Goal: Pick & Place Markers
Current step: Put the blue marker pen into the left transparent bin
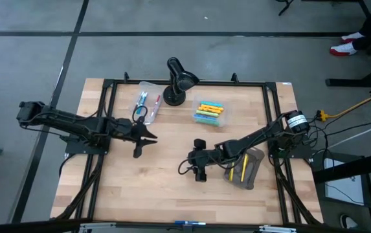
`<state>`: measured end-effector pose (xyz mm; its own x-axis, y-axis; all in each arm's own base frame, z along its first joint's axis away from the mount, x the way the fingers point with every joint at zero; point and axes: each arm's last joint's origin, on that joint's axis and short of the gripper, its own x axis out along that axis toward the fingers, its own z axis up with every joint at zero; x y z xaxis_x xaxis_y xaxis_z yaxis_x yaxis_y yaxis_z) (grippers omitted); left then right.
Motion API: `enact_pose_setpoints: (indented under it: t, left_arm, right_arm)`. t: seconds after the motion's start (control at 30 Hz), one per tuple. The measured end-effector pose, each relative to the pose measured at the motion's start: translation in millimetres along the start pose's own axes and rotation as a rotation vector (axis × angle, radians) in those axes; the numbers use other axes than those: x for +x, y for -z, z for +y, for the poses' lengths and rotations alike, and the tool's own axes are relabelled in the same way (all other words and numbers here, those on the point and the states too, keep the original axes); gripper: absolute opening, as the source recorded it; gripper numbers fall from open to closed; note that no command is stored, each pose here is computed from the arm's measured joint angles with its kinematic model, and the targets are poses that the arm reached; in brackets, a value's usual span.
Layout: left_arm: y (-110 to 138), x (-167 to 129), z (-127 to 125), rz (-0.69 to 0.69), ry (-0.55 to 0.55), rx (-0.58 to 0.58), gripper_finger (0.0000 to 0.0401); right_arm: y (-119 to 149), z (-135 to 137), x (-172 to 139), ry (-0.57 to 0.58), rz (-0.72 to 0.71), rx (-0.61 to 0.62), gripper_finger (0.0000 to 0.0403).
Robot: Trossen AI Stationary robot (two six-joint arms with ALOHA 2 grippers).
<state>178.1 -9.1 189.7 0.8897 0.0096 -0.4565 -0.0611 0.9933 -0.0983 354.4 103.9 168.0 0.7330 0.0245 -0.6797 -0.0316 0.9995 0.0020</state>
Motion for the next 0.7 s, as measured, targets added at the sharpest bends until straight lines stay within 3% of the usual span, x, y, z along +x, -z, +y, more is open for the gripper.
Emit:
enact_pose_setpoints:
  t: [0.2,0.4,0.7]
  left_arm:
    - [1.6,-0.1,-0.8,0.011,-0.023,-0.021,0.0086]
    - [-0.1,-0.1,-0.9,-0.007,-0.029,-0.022,0.0086]
    - [-0.2,-0.2,0.2,-0.012,-0.065,-0.023,0.0086]
  right_arm:
    - [5.3,11.2,-1.9,-0.147,0.06,0.012,0.023]
    - [11.6,39.5,-8.9,-0.247,0.084,0.036,0.023]
    - [29.4,94.2,-28.8,-0.18,0.03,-0.094,0.0229]
